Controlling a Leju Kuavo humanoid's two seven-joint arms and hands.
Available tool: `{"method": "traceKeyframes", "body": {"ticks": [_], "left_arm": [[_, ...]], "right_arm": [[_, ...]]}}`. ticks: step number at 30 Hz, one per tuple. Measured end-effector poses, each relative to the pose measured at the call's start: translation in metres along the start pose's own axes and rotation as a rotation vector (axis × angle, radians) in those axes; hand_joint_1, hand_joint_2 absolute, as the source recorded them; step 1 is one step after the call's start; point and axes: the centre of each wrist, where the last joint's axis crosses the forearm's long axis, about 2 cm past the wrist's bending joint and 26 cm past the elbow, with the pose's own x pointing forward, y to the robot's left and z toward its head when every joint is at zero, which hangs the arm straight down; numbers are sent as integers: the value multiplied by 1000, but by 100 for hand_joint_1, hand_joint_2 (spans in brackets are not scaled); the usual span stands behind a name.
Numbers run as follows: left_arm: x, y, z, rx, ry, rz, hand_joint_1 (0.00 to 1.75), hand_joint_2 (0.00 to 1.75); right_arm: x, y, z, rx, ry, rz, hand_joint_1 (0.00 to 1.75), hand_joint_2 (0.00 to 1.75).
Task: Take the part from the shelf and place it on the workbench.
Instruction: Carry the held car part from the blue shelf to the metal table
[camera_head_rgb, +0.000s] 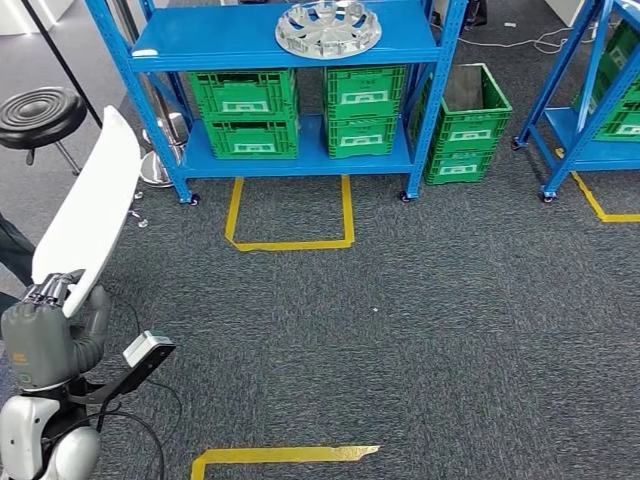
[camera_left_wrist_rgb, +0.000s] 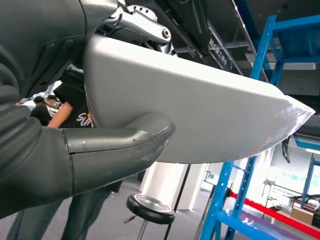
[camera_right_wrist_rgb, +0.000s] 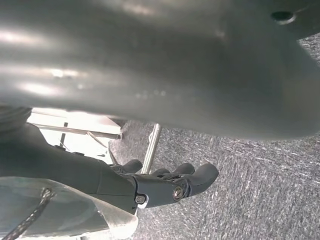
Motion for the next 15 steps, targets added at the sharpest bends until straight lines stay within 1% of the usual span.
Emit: {"method": "traceKeyframes", "body": {"ticks": [15], "left_arm": [[-4, 2, 1, 3, 0, -11, 175, 175]], "right_arm": [[1, -1, 0, -18, -8, 32, 0, 0]]}}
